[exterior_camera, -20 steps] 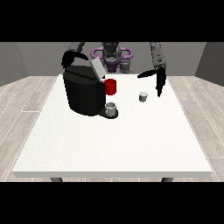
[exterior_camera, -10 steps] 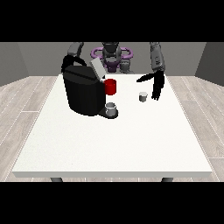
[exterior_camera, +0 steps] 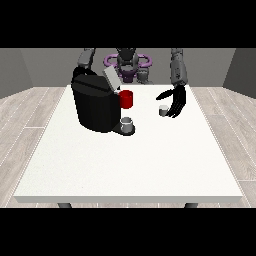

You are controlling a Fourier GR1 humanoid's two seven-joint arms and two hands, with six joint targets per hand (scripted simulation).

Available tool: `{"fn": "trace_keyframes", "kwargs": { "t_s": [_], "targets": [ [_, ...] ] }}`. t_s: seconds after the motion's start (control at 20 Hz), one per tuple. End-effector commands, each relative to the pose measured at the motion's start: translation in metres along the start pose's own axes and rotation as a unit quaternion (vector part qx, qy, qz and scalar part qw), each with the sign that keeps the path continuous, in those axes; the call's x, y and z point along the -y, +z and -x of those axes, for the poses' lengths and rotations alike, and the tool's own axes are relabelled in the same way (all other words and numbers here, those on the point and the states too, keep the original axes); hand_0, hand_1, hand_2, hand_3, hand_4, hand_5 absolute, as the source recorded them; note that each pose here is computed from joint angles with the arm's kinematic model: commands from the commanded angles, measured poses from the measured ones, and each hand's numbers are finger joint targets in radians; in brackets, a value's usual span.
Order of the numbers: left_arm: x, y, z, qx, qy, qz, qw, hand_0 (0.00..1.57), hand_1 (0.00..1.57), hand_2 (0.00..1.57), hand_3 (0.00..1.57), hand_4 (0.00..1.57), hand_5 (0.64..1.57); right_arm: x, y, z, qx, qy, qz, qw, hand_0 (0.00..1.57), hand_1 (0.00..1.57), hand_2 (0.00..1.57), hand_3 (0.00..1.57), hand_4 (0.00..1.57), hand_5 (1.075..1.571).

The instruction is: Insert the coffee pod into the coffee machine and close the lid

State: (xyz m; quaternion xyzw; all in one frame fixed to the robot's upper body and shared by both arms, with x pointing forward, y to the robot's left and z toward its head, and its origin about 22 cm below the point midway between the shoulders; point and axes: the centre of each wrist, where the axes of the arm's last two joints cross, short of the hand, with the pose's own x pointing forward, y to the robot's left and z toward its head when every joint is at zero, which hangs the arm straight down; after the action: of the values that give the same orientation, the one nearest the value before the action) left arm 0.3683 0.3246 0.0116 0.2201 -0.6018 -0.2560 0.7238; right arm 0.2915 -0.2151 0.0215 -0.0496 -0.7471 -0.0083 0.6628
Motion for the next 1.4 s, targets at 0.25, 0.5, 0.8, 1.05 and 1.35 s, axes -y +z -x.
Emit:
{"fn": "trace_keyframes", "kwargs": {
  "t_s": [0.25,0.5,0.8,1.05,1.35],
  "targets": [
    [-0.005,-0.007,0.001,0.019,-0.09,-0.01,0.996,0.65,0.65,0.79,0.53,0.0,1.571,-0.012,-0.006,-0.004,0.003,-0.005,-0.005,1.0,0.0,0.0,0.0,0.0,0.43,1.571],
    [-0.022,-0.005,0.015,0.051,-0.089,-0.085,0.991,0.69,0.69,0.85,0.65,0.29,1.571,-0.021,0.003,-0.013,0.034,-0.006,-0.003,0.9994,0.0,0.0,0.0,0.0,0.52,1.571],
    [0.008,-0.006,0.018,0.054,-0.13,-0.088,0.986,0.97,0.97,1.09,0.86,0.32,1.571,-0.019,-0.005,-0.014,0.026,-0.015,-0.004,0.9995,0.0,0.0,0.0,0.0,0.51,1.571],
    [-0.014,-0.006,0.025,0.025,-0.169,-0.058,0.984,1.03,1.03,1.11,0.89,0.29,1.571,-0.031,0.017,-0.001,0.017,-0.022,0.0,0.9996,0.0,0.0,0.0,0.0,0.51,1.571],
    [-0.013,-0.018,-0.001,0.09,-0.152,-0.048,0.983,1.42,1.42,1.46,1.42,0.56,1.571,0.005,-0.009,-0.012,0.003,-0.016,0.002,0.9999,0.0,0.0,0.0,0.0,0.43,1.571]
  ]
}}
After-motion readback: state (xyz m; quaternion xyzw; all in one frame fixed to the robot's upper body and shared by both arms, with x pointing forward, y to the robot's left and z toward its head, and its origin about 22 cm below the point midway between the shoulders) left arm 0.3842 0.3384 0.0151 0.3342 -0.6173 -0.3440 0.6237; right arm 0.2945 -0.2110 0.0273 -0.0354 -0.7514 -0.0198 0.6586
